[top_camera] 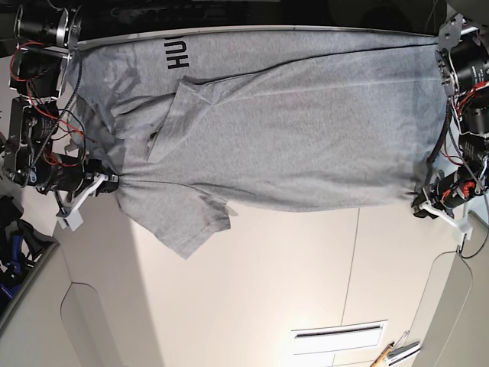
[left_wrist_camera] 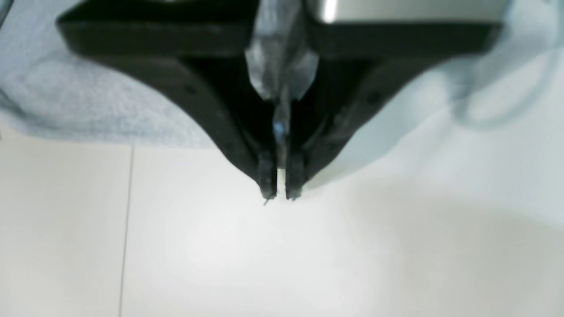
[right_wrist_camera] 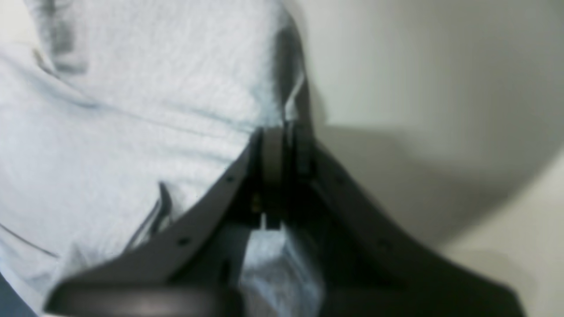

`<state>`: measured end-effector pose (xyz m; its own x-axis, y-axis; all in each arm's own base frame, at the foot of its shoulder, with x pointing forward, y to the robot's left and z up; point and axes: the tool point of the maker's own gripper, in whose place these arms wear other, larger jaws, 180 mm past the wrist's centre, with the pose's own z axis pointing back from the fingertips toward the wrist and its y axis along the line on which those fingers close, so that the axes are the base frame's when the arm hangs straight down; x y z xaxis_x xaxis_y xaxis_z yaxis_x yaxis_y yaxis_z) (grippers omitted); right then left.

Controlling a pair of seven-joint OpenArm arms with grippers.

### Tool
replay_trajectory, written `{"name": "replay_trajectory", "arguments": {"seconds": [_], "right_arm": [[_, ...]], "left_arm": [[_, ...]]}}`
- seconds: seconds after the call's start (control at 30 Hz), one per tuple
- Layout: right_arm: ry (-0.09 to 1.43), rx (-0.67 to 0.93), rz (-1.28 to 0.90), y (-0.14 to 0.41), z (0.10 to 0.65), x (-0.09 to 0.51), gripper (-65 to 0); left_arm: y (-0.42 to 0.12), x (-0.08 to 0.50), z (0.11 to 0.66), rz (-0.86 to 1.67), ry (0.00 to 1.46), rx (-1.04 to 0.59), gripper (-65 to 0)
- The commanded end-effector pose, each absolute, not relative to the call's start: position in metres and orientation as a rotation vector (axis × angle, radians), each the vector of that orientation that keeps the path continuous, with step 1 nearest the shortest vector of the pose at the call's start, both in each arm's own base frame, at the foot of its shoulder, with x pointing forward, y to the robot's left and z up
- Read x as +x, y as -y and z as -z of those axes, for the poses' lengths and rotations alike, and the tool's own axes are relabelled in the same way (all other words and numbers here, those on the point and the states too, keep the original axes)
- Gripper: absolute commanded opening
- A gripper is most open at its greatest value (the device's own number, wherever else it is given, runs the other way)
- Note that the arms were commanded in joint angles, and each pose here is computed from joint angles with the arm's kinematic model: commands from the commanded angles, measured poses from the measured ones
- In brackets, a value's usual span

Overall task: Fold the T-shirt properly
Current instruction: 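Fold the shirt lengthwise, bringing the hem side over the collar side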

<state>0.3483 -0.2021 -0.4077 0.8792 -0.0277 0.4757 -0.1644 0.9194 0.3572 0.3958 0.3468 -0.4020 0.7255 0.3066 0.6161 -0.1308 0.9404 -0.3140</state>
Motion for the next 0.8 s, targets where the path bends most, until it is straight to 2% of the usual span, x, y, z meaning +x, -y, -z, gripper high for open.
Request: {"name": "replay_trajectory", "arguments": {"seconds": [0.0, 0.27, 0.5, 0.77], "right_arm": [[0.575, 0.396, -0.094, 0.206, 0.384, 0.363, -65.0], [0.735, 0.299, -0.257, 0.19, 0.331, 0.345, -65.0], [0.713, 0.232, -0.318, 0.188, 0.329, 0.294, -65.0], [0.648, 0.178, -0.226, 0.22, 0.34, 0.245, -65.0]], "left_arm": [[-0.363, 0.411, 0.368, -0.24, 0.811, -0.248, -65.0], [-0.352, 0.392, 0.326, -0.172, 0.875, -0.31, -65.0], [-0.367, 0.334, 0.316, -0.184, 0.896, -0.304, -65.0], [-0.389, 0.274, 0.333, -0.265, 0.836, -0.274, -65.0]]}}
